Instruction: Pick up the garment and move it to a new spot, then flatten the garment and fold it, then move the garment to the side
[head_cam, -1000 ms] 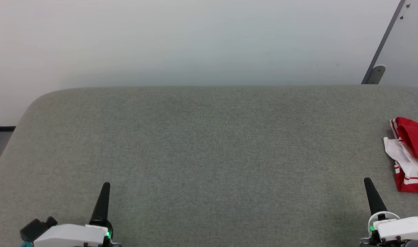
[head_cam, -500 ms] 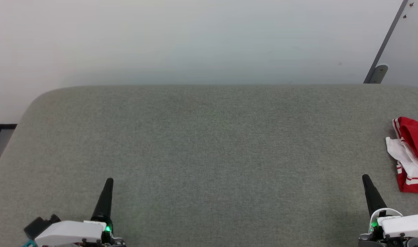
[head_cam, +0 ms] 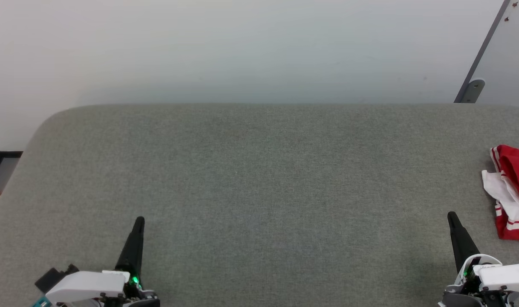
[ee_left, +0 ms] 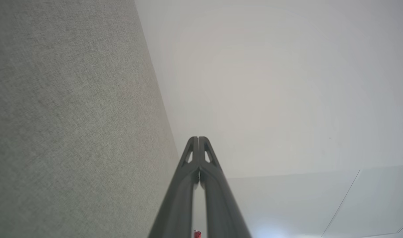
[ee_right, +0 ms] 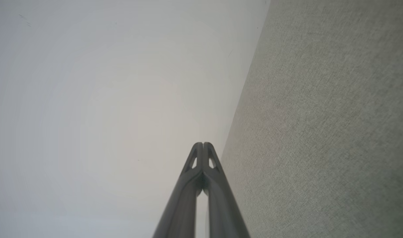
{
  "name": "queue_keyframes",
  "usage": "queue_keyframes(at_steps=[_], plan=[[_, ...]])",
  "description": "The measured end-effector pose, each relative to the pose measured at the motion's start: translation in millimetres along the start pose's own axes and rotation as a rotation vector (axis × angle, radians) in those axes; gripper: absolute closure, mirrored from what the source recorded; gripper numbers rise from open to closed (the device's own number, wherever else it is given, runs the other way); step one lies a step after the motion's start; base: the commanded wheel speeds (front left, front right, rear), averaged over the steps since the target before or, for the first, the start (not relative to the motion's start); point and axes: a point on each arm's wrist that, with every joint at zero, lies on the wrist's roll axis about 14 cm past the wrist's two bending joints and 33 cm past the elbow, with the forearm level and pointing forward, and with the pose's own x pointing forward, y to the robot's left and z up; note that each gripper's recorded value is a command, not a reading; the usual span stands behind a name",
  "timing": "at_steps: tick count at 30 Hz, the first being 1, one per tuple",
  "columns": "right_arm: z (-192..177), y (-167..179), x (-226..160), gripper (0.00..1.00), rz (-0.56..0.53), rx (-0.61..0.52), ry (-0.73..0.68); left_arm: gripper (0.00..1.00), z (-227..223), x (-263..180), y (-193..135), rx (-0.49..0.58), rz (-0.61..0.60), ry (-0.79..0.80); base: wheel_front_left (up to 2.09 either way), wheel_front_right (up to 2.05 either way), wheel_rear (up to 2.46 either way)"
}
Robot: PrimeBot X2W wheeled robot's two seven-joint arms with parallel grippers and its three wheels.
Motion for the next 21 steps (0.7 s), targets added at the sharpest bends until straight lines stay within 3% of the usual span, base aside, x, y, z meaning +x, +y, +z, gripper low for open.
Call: queue_keyframes(at_steps=[21], plan=[[-5.1,6.9,6.1,1.0,0.026,0.142,0.019,1.0,-2.9,3.8,-4.7,-0.129,-0.019,0.007,0.0,0.0,0.0]])
